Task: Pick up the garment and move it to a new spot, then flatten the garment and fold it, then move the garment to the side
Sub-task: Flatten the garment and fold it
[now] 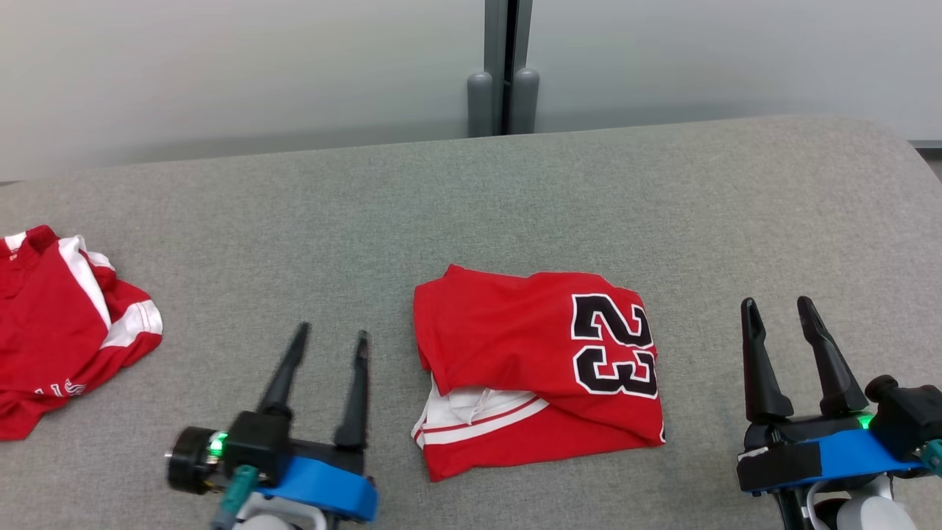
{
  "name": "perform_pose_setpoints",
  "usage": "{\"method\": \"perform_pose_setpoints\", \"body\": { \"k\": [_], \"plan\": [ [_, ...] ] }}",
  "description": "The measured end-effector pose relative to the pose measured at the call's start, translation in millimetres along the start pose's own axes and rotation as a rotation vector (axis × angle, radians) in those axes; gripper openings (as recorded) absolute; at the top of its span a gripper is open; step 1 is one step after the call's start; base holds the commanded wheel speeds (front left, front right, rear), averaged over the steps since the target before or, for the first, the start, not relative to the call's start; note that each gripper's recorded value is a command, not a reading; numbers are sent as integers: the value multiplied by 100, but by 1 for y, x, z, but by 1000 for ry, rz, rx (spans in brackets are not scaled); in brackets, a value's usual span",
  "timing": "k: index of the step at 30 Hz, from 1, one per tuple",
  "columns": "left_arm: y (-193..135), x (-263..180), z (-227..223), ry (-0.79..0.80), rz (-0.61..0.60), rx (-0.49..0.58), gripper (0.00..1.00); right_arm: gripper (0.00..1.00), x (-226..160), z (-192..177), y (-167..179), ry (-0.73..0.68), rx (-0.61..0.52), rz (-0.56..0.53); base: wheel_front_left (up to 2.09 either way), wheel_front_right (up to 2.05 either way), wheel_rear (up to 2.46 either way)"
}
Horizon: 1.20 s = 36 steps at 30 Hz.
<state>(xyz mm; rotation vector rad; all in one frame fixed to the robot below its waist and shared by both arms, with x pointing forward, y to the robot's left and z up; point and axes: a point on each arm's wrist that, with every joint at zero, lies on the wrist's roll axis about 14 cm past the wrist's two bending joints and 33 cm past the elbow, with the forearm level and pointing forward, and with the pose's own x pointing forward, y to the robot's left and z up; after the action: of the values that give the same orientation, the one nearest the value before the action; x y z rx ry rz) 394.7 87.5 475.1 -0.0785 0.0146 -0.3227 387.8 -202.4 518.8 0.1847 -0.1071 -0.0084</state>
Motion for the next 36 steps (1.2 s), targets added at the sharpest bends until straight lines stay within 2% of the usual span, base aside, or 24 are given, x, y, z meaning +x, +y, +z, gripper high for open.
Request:
{"method": "perform_pose_setpoints", "body": {
  "k": [9,15,22,23,24,25,36],
  "plan": [
    [-58,0,-51,163,-187,-54,100,100,-5,-9,-10,31,12,-33,0,0,0],
    [-73,-3,-79,257,-237,-66,100,100,-10,-16,-19,48,17,-64,0,0,0],
    [-80,4,-91,299,-274,-65,100,100,-11,-17,-25,47,18,-82,0,0,0],
    [-81,5,-92,300,-277,-64,76,100,-11,-18,-26,49,18,-84,0,0,0],
    [-81,7,-92,303,-281,-65,25,100,-11,-19,-27,51,19,-87,0,0,0],
    [-82,8,-92,304,-283,-64,0,100,-11,-19,-27,50,19,-89,0,0,0],
    [-86,10,-61,206,-298,-61,0,100,-10,-18,-30,40,26,-97,0,0,0]
  ]
}}
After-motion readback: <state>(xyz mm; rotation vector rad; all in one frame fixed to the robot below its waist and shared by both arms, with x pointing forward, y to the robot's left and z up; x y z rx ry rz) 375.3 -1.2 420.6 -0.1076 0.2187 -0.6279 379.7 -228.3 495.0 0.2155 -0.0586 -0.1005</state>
